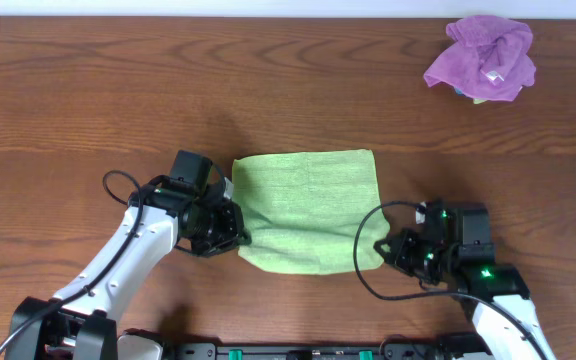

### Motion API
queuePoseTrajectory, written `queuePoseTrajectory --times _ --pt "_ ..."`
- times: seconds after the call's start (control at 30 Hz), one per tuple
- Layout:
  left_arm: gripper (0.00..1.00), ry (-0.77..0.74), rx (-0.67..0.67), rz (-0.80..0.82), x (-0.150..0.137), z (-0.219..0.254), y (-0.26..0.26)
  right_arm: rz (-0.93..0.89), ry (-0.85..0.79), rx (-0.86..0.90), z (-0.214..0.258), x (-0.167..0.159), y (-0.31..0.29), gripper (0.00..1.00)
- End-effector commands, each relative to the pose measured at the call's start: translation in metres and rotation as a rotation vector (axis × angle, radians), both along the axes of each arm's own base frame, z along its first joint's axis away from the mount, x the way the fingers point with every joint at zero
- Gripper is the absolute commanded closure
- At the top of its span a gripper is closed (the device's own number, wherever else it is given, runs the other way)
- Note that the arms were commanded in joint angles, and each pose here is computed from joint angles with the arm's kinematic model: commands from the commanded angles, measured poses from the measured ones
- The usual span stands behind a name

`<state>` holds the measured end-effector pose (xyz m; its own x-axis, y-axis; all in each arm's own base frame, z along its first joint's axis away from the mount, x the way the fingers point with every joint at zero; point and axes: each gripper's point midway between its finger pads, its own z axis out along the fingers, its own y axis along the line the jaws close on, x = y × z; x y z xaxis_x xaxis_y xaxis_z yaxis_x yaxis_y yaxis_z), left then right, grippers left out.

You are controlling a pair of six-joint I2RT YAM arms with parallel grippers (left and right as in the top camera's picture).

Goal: Fold the cloth

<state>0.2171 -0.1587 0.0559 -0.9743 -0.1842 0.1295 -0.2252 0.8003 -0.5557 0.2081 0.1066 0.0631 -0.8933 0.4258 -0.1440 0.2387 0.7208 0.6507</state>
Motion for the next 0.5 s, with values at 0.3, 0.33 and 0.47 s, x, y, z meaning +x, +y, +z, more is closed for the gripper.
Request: queuePoseTrajectory --times 0.3,0.33,0.47 --pt "0.94 -0.136 0.064 0.12 0.041 -0.001 0.008 -0.089 -0.132 -0.045 0.008 0.04 -0.01 0.99" --pt "0.94 -0.151 0.072 0.13 0.045 -0.001 0.009 -0.094 -0.143 -0.05 0.008 0.044 -0.011 0.99" --pt "0.94 -0.195 0.089 0.167 0.058 0.0 0.012 -0.104 -0.178 -0.051 0.006 0.06 -0.011 0.98"
